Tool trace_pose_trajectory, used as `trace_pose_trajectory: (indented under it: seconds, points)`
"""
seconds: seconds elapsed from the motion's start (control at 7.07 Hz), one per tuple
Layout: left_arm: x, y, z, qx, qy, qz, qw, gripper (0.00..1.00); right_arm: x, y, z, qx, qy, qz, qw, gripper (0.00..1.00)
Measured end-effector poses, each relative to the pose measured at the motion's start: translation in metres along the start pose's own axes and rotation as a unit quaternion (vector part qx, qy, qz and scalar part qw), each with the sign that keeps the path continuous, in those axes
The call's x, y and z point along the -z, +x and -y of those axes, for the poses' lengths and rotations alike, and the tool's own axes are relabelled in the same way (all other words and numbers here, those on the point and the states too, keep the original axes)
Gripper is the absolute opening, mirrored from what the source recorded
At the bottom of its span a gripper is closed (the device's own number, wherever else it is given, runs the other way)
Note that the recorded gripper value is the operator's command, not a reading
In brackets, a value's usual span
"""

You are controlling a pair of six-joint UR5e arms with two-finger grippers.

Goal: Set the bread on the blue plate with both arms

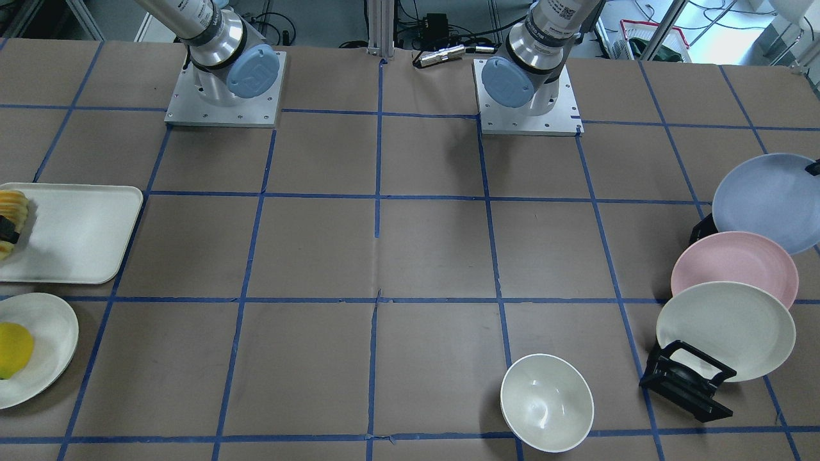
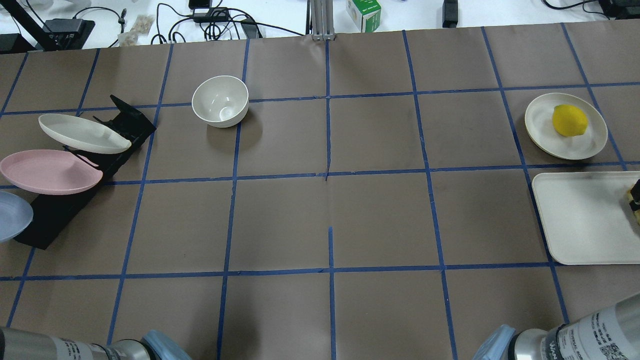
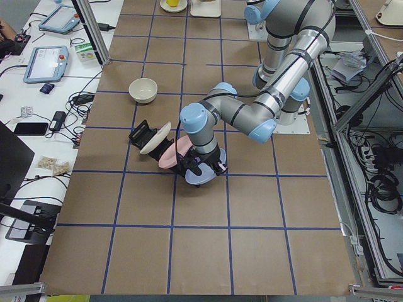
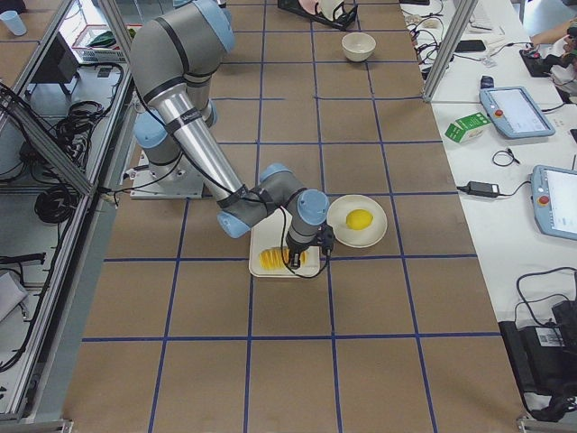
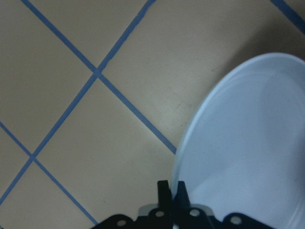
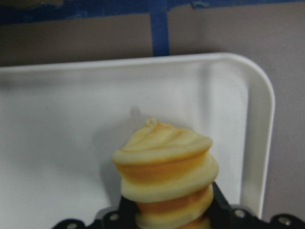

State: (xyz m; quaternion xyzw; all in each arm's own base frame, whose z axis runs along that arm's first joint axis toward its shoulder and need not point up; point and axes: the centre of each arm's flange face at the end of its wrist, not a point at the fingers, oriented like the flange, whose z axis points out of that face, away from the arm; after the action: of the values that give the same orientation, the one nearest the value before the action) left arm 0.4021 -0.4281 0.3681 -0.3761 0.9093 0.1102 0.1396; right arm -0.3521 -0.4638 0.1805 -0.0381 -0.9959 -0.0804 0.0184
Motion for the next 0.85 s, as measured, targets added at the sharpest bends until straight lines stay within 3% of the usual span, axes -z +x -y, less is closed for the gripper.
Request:
trace_pose_trajectory:
  seconds: [0.28, 0.57, 0.71, 0.85]
  points:
    - [0.035, -0.023, 0.001, 0.007, 0.011, 0.025, 0.9996, 0.0, 0.008, 0.005, -0.004, -0.005, -0.007, -0.004, 1.0, 0.0]
    - [0.077, -0.041, -0.007, 0.007, 0.013, 0.025, 0.9996, 0.0, 0.047, -0.009, -0.011, -0.004, -0.005, -0.002, 1.0, 0.0]
    - [0.096, -0.043, -0.018, 0.004, 0.013, 0.008, 0.9999, 0.0, 0.074, -0.027, -0.016, -0.005, -0.004, -0.002, 1.0, 0.0]
    - [0.113, -0.037, -0.031, 0.0, 0.017, -0.031, 0.9994, 0.0, 0.1, -0.052, -0.019, -0.007, -0.004, -0.004, 1.0, 0.0]
